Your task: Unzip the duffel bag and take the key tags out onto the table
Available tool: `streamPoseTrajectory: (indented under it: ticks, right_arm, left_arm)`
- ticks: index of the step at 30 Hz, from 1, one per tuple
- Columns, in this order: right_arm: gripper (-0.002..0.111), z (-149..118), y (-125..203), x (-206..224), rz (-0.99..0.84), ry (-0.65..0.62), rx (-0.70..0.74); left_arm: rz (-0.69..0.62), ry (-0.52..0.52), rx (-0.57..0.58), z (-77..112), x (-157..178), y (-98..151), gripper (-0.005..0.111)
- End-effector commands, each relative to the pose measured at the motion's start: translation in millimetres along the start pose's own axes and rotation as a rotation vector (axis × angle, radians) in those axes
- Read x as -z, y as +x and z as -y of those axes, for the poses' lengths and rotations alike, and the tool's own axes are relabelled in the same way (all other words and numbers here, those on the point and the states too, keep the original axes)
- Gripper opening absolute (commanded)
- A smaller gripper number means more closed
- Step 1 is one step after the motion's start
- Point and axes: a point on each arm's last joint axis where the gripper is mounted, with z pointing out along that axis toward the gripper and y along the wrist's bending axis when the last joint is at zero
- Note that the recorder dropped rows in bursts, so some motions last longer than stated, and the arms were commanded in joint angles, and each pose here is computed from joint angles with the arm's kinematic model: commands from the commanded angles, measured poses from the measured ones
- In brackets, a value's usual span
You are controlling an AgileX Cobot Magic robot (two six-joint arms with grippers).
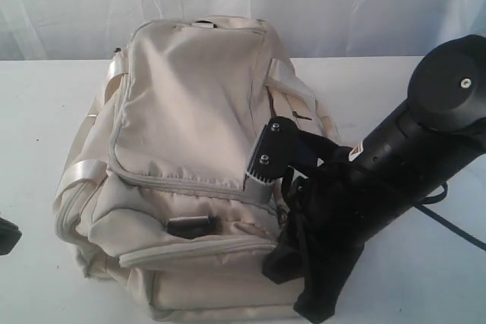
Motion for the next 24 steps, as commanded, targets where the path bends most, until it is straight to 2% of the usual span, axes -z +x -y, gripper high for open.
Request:
streamPoseTrajectory:
  ticks: [1,7,9,11,12,13,14,17,19,24]
  right_arm:
    - [0.000,-24,7,0,-0.108,-0.173,0.021]
    - [0.000,-26,5,1,-0.112,-0.171,0.041]
    - [0.007,-26,-3,11,-0.086,-0.143,0.068]
    - [0.026,-28,-16,29,-0.026,-0.096,0.065]
    - [0.043,-30,-20,39,-0.004,-0.067,0.080]
    - [0.051,-31,-21,45,-0.002,-0.040,0.097]
    - [0.060,-29,-20,56,-0.024,0.044,0.121]
    - [0.061,-8,-11,73,-0.112,0.368,0.111]
    - [0.061,5,-3,67,-0.151,0.484,0.101]
    - [0.061,29,14,18,-0.159,0.541,0.187]
  left_arm:
    - [0.016,0.011,0.001,1.6,2,-2,0.000]
    - [0.025,0.005,0.001,1.0,2,-3,0.000]
    - [0.019,0.009,0.005,1.3,0,-1,0.000]
    - [0.019,0.008,0.006,1.2,-1,-1,0.000]
    - [0.019,0.007,0.007,1.1,-1,0,0.000]
    - [0.019,0.007,0.007,1.1,-1,0,0.000]
    - [0.019,0.007,0.007,1.1,-1,0,0.000]
    - [0.039,0.017,0.020,1.9,-1,-2,0.000]
    - [0.072,0.072,0.006,6.3,0,-8,0.000]
    - [0.147,0.224,-0.064,14.3,17,-38,0.000]
